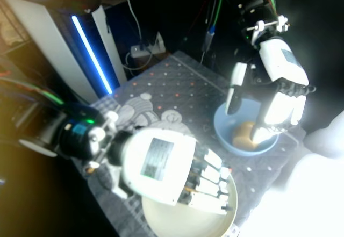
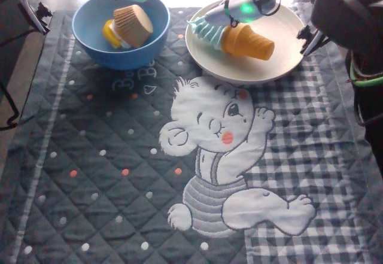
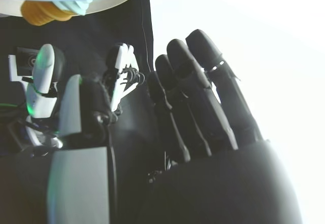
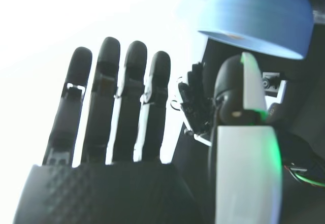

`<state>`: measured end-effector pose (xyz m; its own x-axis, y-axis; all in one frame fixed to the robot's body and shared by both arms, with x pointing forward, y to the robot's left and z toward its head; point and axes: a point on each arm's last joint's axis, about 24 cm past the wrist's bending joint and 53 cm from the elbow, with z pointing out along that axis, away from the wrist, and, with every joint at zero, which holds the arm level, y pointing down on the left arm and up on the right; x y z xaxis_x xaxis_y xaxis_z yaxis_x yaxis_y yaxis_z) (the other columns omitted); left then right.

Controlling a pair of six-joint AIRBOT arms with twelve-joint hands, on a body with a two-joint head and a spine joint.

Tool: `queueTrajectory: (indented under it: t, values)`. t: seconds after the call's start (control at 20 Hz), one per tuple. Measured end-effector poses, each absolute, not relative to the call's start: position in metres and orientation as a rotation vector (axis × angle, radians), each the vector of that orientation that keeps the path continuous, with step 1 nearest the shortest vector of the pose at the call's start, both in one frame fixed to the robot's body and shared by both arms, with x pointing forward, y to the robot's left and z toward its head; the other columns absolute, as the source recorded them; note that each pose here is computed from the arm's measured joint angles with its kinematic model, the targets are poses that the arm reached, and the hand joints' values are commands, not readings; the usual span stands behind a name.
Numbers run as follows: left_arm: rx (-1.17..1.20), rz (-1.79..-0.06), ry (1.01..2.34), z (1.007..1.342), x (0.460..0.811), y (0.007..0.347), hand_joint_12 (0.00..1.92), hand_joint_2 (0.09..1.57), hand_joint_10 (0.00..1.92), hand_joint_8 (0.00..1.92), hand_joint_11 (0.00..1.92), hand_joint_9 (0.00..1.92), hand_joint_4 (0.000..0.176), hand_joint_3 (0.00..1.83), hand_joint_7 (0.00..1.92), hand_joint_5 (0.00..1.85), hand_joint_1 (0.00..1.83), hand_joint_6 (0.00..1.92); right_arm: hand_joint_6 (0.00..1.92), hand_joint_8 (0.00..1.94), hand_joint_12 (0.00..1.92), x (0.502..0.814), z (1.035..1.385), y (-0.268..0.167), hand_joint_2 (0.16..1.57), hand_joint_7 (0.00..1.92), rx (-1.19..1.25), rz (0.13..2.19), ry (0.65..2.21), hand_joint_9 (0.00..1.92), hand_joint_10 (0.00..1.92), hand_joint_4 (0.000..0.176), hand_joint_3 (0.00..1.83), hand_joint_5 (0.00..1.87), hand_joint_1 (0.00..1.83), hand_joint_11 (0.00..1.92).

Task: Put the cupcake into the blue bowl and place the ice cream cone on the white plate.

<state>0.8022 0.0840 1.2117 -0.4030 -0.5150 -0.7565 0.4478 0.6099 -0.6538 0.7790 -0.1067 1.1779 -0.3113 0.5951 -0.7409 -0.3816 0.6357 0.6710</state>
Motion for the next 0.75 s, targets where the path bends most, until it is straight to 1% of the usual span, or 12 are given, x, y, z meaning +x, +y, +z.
queueTrajectory:
  t: [0.05,0.1,0.15,0.2,0.3,0.35,0.4,0.45,0.5,0.6,0.65,0.75]
  values:
    - [-0.048,-1.053,1.679,1.215,0.801,0.085,1.11,0.97,0.0,0.0,0.52,0.98,0.0,0.0,0.92,0.89,1.11,0.0,0.0,0.0,0.98,0.777,1.179,-0.104,0.91,1.05,0.178,0.99,1.613,0.93,0.0,0.0,0.0,0.9,0.97,0.44]
    - [-0.045,-1.058,1.677,1.216,0.799,0.083,1.1,0.96,0.01,0.01,0.59,1.01,0.0,0.0,0.95,0.9,1.09,0.0,0.0,0.0,1.15,0.774,1.18,-0.103,0.88,1.01,0.174,0.997,1.612,0.89,0.0,0.0,0.0,0.92,0.93,0.3]
    - [-0.032,-1.072,1.658,1.224,0.796,0.084,1.08,0.96,0.0,0.0,0.57,0.96,0.0,0.0,0.91,0.87,1.09,0.0,0.0,0.0,1.24,0.77,1.186,-0.101,0.88,0.81,0.163,1.01,1.594,0.68,0.0,0.0,0.0,0.92,0.89,0.06]
    - [-0.026,-1.085,1.643,1.229,0.794,0.084,1.1,0.98,0.0,0.0,0.49,0.9,0.0,0.0,0.85,0.83,1.05,0.0,0.0,0.01,1.23,0.767,1.192,-0.103,0.88,0.8,0.16,1.018,1.576,0.63,0.0,0.0,0.0,0.9,0.9,0.01]
    - [0.0,-1.119,1.601,1.246,0.785,0.087,0.99,0.98,0.0,0.0,0.42,0.82,0.0,0.0,0.77,0.75,1.02,0.0,0.0,0.02,1.24,0.758,1.214,-0.114,0.88,0.88,0.151,1.036,1.507,0.77,0.05,0.0,0.0,0.9,0.92,0.17]
    - [0.005,-1.143,1.576,1.256,0.78,0.089,0.99,0.98,0.0,0.0,0.42,0.82,0.0,0.0,0.77,0.75,1.02,0.0,0.0,0.02,1.24,0.751,1.226,-0.119,0.88,0.88,0.146,1.047,1.471,0.77,0.05,0.0,0.0,0.9,0.92,0.17]
    - [0.019,-1.176,1.542,1.268,0.77,0.092,0.91,0.94,0.0,0.0,0.43,0.83,0.0,0.0,0.8,0.75,1.0,0.0,0.0,0.0,1.11,0.741,1.242,-0.126,0.91,0.86,0.135,1.064,1.42,0.8,0.04,0.0,0.0,0.86,0.88,0.32]
    - [0.043,-1.206,1.498,1.282,0.757,0.097,0.85,0.94,0.0,0.0,0.43,0.83,0.0,0.0,0.77,0.73,1.03,0.0,0.0,0.01,0.96,0.728,1.262,-0.13,0.91,0.89,0.113,1.086,1.354,0.9,0.04,0.0,0.0,0.86,0.93,0.56]
    - [0.061,-1.232,1.458,1.294,0.745,0.102,0.85,0.93,0.0,0.0,0.45,0.83,0.0,0.0,0.76,0.73,1.05,0.0,0.0,0.0,0.87,0.715,1.279,-0.134,0.91,0.9,0.099,1.107,1.294,0.93,0.03,0.0,0.0,0.86,0.94,0.64]
    - [0.091,-1.271,1.367,1.313,0.718,0.116,0.9,0.9,0.01,0.0,0.49,0.87,0.0,0.0,0.76,0.73,1.08,0.0,0.0,0.0,0.87,0.685,1.315,-0.145,0.98,0.87,0.046,1.138,1.164,0.92,0.01,0.0,0.01,0.83,1.01,0.65]
    - [0.099,-1.279,1.332,1.317,0.705,0.126,0.97,0.9,0.0,0.0,0.41,0.83,0.0,0.0,0.71,0.7,1.1,0.0,0.0,0.0,0.84,0.671,1.328,-0.149,1.02,0.85,0.026,1.139,1.107,0.92,0.0,0.0,0.0,0.8,1.03,0.65]
    - [0.111,-1.27,1.301,1.309,0.679,0.148,1.08,0.95,0.0,0.0,0.36,0.83,0.0,0.0,0.71,0.67,1.17,0.0,0.0,0.0,0.76,0.64,1.337,-0.158,1.07,0.78,-0.02,1.121,1.033,0.91,0.0,0.0,0.0,0.74,1.07,0.65]
